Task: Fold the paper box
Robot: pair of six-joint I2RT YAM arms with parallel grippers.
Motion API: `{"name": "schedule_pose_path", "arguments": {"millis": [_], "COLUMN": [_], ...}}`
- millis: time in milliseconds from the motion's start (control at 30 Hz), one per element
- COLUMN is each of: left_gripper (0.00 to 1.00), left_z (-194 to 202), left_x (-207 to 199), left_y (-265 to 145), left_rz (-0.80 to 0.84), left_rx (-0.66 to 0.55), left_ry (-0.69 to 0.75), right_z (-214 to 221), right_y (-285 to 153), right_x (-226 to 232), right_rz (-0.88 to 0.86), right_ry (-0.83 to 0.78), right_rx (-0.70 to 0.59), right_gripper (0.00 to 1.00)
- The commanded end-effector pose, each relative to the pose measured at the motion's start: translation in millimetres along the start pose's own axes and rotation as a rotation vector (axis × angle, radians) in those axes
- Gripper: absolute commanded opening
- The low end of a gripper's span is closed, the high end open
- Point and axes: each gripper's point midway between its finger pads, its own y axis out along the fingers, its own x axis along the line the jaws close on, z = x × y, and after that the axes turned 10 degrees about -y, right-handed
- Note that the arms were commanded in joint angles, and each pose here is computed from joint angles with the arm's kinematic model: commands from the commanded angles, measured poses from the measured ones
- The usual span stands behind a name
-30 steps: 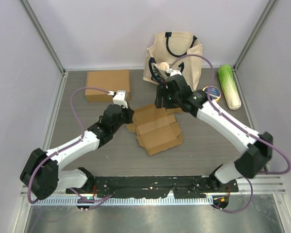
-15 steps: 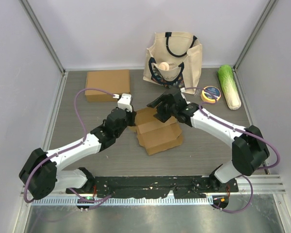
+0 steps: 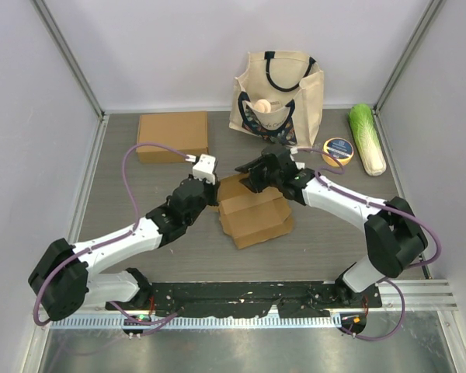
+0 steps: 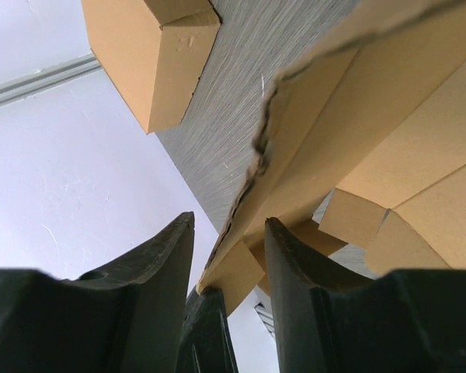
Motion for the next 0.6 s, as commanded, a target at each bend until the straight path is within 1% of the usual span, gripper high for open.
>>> {"name": "schedule_pose_path", "arguments": {"millis": [0,67,100,167,200,233,300,333,367,400,433,467,500,533,567], "left_gripper": [0.0,0.0,0.0,0.0,0.03,0.14,0.31,0.42,0.44,0.46,0.51,0.53,0.58,0.61,0.63], "left_z": [-22,-21,-20,-20,-18,-17,-14,-12,-5,-14,-15,-13,-21,-22,-15], "left_x": [-6,-7,-6,-6,-5,-5,-4,-2,0,-1,0,6,8,13,28], "left_y": [-2,-2,-2,-4,-4,-4,-9,-12,-16,-24,-29,-35,-45,-50,-54], "left_rz": [0.012,0.016,0.012,0.01,0.006,0.009,0.002,-0.004,-0.001,0.016,0.017,-0.002,-0.004,-0.02,-0.08], "left_rx": [-0.092,-0.094,-0.093,-0.094,-0.086,-0.084,-0.066,-0.058,-0.045,-0.072,-0.076,-0.071,-0.096,-0.106,-0.106], "left_ry": [0.0,0.0,-0.002,-0.02,-0.028,-0.037,-0.074,-0.089,-0.1,-0.14,-0.158,-0.167,-0.202,-0.216,-0.217], "right_z": [-8,-9,-7,-8,-6,-6,-5,-4,-6,-6,-6,-7,-8,-10,-11], "right_y": [4,5,6,4,5,5,5,4,1,1,-1,-3,-6,-7,-8], "right_x": [4,-3,-11,-11,-22,-27,-34,-37,-33,-42,-44,-42,-47,-47,-46], "right_rz": [-0.029,-0.021,-0.017,-0.039,-0.021,-0.015,-0.033,-0.038,-0.069,-0.055,-0.061,-0.081,-0.087,-0.095,-0.105], "right_ry": [0.041,0.051,0.059,0.076,0.082,0.089,0.098,0.095,0.094,0.093,0.09,0.088,0.085,0.081,0.073], "right_rx": [-0.03,-0.034,-0.032,-0.038,-0.035,-0.036,-0.04,-0.04,-0.049,-0.054,-0.057,-0.062,-0.069,-0.077,-0.08], "right_gripper": [0.4,0.29,0.19,0.12,0.04,0.01,0.01,0.01,0.01,0.01,0.01,0.0,0.01,0.01,0.01]}}
